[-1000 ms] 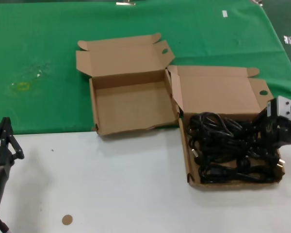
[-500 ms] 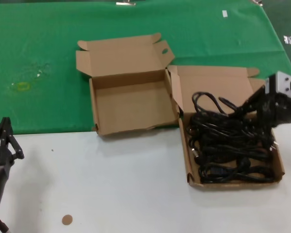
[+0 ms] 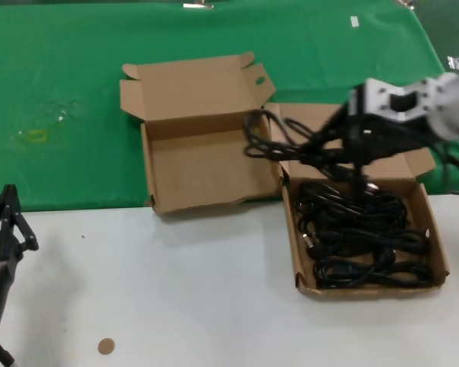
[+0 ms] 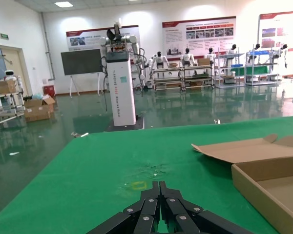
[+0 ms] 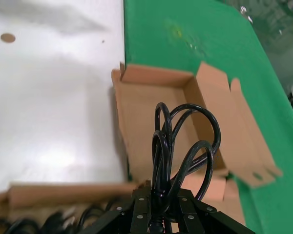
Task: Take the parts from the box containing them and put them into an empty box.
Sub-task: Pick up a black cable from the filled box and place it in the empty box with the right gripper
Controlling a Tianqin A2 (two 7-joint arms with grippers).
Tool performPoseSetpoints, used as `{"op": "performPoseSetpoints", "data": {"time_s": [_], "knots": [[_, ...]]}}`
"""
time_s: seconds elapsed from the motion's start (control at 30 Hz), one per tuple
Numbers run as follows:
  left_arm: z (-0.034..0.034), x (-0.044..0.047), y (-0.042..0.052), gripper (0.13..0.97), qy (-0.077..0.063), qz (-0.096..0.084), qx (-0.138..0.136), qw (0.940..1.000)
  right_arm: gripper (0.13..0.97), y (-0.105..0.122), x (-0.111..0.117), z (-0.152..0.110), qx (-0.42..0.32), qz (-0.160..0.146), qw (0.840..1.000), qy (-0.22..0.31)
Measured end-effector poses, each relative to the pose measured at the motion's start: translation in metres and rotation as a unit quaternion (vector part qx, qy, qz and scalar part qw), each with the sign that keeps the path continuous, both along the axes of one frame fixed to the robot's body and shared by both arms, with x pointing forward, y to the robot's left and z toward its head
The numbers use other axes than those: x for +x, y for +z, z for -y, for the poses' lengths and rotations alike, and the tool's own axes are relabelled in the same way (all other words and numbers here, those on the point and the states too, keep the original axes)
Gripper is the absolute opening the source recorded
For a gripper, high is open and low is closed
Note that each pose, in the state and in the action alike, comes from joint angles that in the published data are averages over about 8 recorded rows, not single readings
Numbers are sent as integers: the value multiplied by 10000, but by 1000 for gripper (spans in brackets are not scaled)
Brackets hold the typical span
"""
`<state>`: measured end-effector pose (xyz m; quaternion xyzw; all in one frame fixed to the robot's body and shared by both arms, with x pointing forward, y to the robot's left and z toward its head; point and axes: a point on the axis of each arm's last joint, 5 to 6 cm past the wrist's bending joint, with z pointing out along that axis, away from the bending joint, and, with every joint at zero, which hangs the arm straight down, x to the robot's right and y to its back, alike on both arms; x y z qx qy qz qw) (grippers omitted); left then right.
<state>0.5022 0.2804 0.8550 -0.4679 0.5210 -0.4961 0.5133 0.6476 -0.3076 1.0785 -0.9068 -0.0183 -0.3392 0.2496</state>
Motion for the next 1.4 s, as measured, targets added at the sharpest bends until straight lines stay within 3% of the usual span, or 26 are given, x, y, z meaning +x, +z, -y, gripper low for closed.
{"op": "performPoseSetpoints", "data": {"time_s": [0.53, 1.0, 1.4], "knots": [[0, 0, 0, 152, 0, 0, 0, 10000, 211, -175, 522, -889, 133, 396, 9980, 467], [0, 0, 0, 152, 0, 0, 0, 10000, 211, -374, 887, -1136, 108, 601, 9975, 364], [0, 0, 0, 152, 0, 0, 0, 10000, 210, -443, 1021, -1293, 67, 716, 9967, 374]]}}
